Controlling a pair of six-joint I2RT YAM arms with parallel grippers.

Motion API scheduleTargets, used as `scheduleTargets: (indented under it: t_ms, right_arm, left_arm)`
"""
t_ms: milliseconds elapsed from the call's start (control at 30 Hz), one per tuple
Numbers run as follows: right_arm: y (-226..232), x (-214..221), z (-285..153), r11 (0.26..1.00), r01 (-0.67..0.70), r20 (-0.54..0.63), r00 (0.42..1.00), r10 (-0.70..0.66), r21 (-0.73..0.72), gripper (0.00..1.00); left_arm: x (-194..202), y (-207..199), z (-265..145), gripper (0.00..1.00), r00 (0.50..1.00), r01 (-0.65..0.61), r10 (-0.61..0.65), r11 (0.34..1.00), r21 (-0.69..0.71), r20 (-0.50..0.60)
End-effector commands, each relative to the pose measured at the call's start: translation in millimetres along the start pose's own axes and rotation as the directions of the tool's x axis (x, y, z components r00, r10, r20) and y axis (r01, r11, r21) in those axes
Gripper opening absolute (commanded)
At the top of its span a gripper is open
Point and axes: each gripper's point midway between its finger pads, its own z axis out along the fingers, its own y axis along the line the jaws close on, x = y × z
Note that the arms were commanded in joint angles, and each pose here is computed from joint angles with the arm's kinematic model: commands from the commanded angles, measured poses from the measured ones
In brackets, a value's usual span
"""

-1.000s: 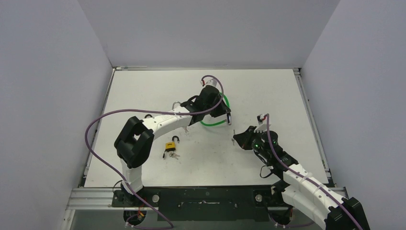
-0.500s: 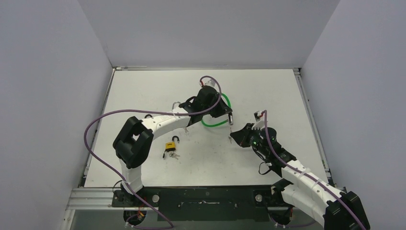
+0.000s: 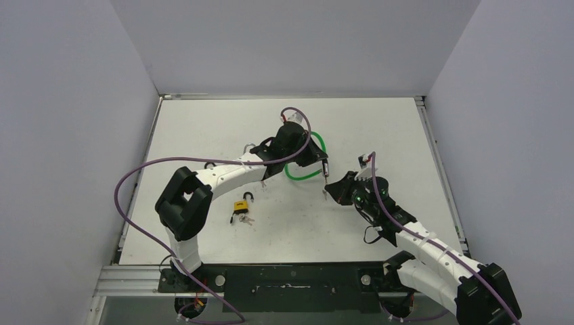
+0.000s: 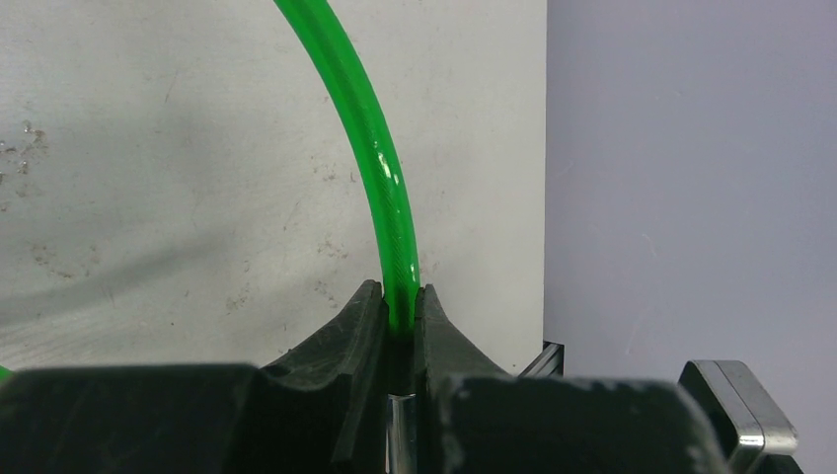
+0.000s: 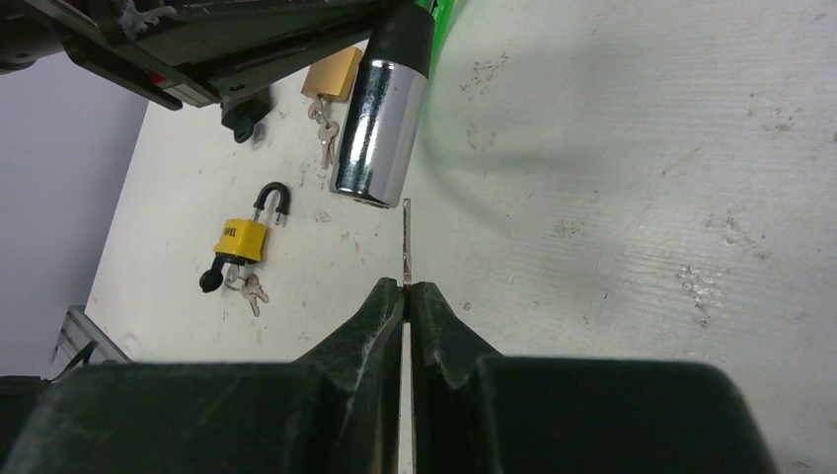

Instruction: Unlock with the key

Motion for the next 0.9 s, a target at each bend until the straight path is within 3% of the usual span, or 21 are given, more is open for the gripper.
scheduleTargets:
  t_ms: [0, 667, 867]
  right_arm:
    - [27, -34, -3, 0.996, 0.027, 0.113, 0.993, -0.018, -0.083, 0.0]
    - [42, -31, -9, 0.982, 0.068, 0.102, 0.993, -0.051, -0.174, 0.0]
    - [33, -32, -7, 0.992, 0.045, 0.097, 0.995, -0.034, -0.116, 0.0]
  left_arm:
    - [-22, -40, -20, 0.0, 0.998, -0.011, 0.004, 0.993, 0.121, 0.06]
    - [-28, -35, -19, 0.0, 0.997, -0.015, 0.006, 0.994, 0.112, 0.074]
    - [-28, -36, -20, 0.0, 0.997, -0.013, 0.004, 0.993, 0.12, 0.072]
